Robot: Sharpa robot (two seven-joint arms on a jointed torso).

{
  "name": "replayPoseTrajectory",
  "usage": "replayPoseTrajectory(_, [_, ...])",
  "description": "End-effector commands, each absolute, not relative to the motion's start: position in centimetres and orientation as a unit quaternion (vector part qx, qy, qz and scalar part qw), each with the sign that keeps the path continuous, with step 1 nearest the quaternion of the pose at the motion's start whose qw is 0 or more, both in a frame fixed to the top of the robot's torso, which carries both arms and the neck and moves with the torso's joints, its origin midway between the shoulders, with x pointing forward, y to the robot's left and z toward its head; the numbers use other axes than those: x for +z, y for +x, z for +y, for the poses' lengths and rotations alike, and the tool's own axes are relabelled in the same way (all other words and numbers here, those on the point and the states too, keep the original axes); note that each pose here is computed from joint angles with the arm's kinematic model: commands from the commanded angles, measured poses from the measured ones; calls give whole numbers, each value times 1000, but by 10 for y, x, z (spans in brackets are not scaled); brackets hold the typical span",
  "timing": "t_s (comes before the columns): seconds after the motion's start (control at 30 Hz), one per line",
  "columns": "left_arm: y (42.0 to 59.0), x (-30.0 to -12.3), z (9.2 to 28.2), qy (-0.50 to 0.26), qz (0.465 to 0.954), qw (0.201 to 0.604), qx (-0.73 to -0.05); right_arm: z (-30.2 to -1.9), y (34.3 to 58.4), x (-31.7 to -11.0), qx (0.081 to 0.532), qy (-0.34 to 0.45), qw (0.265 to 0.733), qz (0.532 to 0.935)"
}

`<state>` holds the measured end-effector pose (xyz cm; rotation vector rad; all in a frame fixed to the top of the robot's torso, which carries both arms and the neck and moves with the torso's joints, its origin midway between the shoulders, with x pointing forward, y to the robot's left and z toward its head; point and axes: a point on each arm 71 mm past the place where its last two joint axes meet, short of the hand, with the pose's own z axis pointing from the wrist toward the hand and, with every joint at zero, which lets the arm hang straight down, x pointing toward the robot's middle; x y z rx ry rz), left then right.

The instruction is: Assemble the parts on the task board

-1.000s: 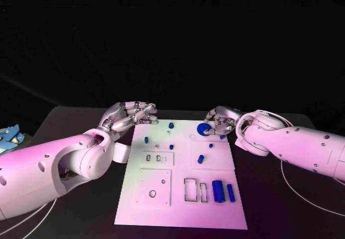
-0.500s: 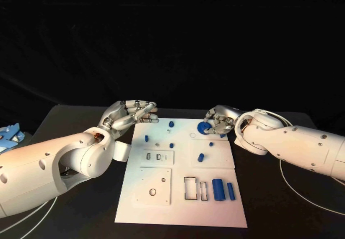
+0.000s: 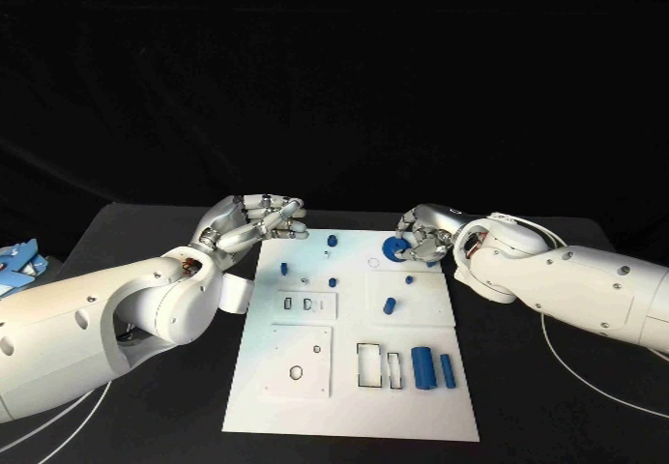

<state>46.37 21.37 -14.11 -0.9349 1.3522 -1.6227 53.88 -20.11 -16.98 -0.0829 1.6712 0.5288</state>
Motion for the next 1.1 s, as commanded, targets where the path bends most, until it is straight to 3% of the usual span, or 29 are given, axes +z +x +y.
replayPoseTrajectory(0.03, [463,-140,212,-366,536,396,-650,-198,536,-171,226,-63,659,714])
replayPoseTrajectory(0.47, [464,-140,213,-367,536,397,-649,-185,526,-160,245,-83,708,657])
replayPoseTrajectory(1.1, [472,-140,228,-382,520,410,-645,-110,507,-152,301,-131,708,625])
